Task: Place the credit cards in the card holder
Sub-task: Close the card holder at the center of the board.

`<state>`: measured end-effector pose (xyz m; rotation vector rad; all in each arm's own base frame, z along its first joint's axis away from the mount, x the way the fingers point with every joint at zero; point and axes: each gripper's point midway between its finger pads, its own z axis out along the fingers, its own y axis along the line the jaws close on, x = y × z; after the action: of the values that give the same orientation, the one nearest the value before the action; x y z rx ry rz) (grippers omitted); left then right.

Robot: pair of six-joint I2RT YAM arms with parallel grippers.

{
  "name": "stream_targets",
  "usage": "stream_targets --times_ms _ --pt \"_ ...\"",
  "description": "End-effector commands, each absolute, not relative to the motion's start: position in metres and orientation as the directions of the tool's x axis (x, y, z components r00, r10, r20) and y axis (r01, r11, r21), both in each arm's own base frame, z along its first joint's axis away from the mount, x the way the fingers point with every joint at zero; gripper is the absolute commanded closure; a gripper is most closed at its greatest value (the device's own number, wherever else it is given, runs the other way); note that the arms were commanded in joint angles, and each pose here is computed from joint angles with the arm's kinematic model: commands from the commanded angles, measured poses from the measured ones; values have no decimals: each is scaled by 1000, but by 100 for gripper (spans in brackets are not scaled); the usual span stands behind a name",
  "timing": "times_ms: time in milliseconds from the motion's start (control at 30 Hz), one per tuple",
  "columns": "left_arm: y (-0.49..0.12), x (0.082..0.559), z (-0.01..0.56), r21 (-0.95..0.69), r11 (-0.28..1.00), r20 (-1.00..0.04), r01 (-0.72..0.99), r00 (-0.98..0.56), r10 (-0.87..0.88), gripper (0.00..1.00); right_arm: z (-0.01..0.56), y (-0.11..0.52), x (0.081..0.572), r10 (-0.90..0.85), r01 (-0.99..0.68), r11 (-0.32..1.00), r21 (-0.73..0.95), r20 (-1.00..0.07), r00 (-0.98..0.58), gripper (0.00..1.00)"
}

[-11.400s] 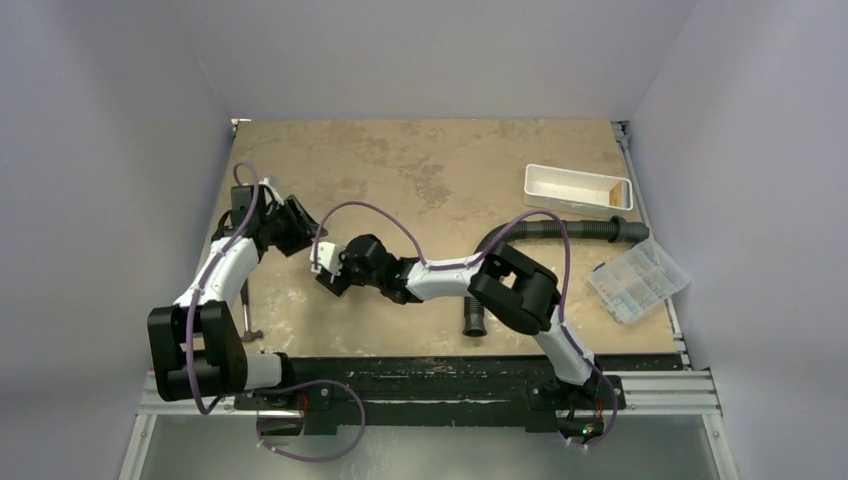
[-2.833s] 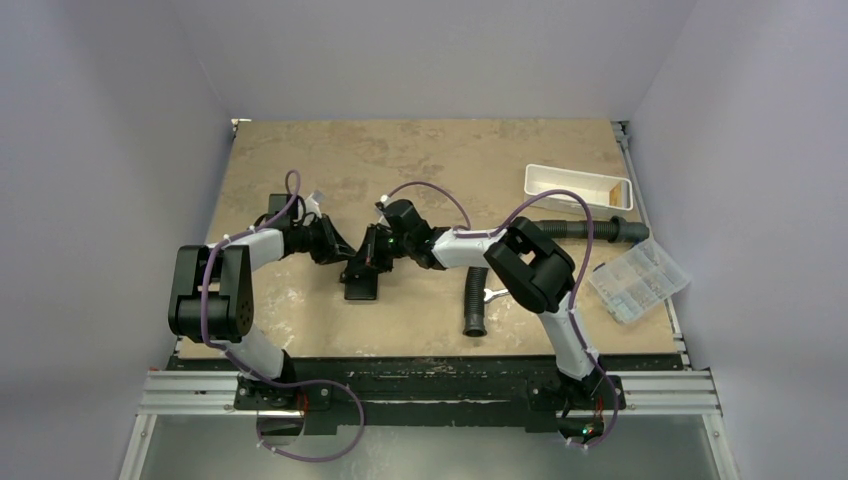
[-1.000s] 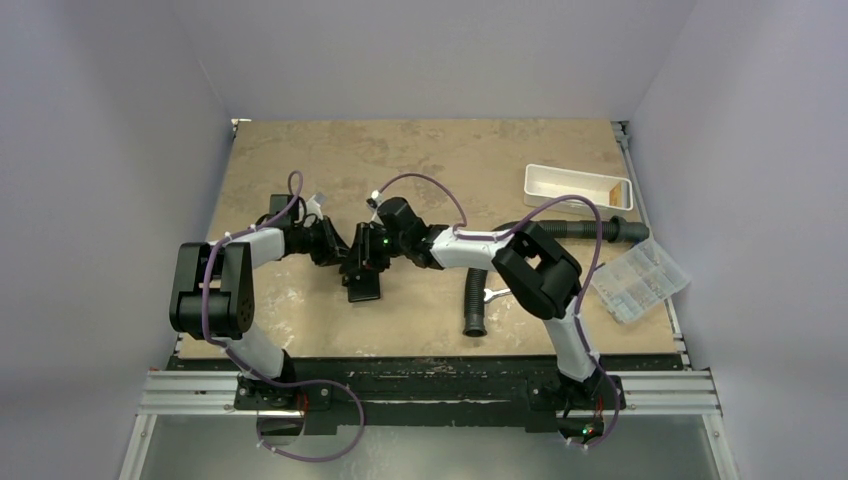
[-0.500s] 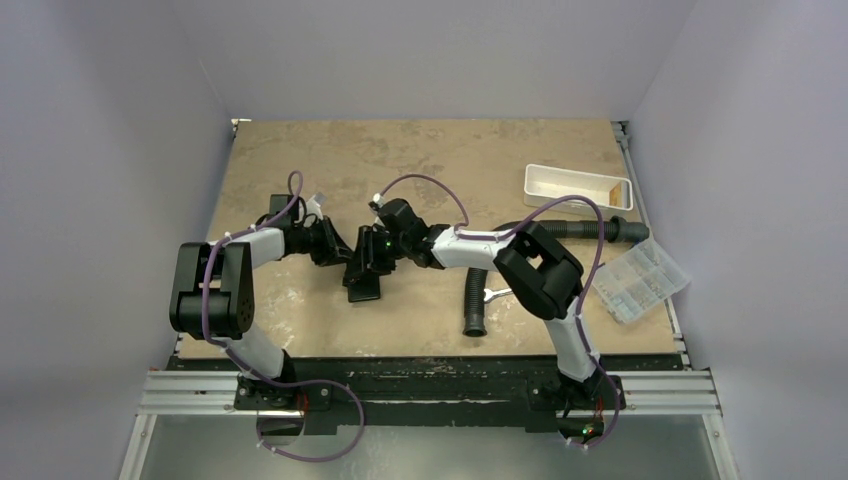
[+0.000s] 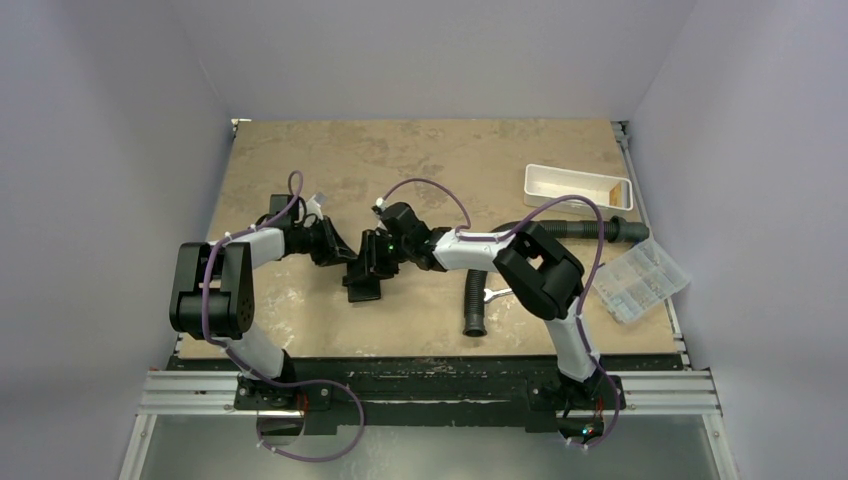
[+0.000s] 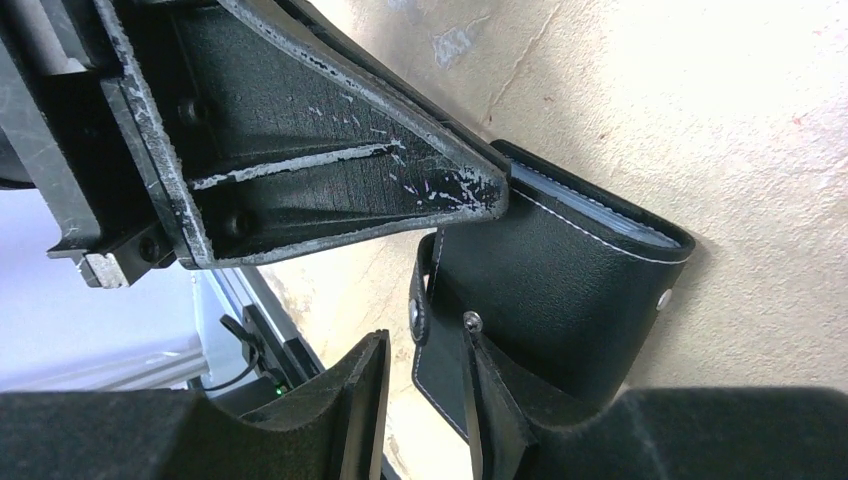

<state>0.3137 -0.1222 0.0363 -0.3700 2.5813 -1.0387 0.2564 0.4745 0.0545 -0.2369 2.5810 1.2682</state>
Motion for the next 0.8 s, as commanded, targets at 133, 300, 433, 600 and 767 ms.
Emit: stream_targets --times_ms 133,300,433,600,767 --pt "-119 318 37 -694 715 -237 -88 -909 -343 100 76 477 260 -18 -287 580 762 -341 -940 64" --pt "-119 318 38 -695 714 -238 -88 -909 -343 100 78 484 264 -14 -286 566 773 -338 -941 73" --pt "-119 318 37 -695 714 -237 -88 -909 -343 100 78 488 268 -14 -292 564 772 -344 -939 78" --pt "-120 318 37 -696 713 -236 -88 -909 -343 100 79 490 270 -10 -293 563 773 -348 -937 74" --pt "-120 318 37 -696 712 -237 -86 -909 -341 100 77 492 271 -15 -292 566 771 -344 -939 73"
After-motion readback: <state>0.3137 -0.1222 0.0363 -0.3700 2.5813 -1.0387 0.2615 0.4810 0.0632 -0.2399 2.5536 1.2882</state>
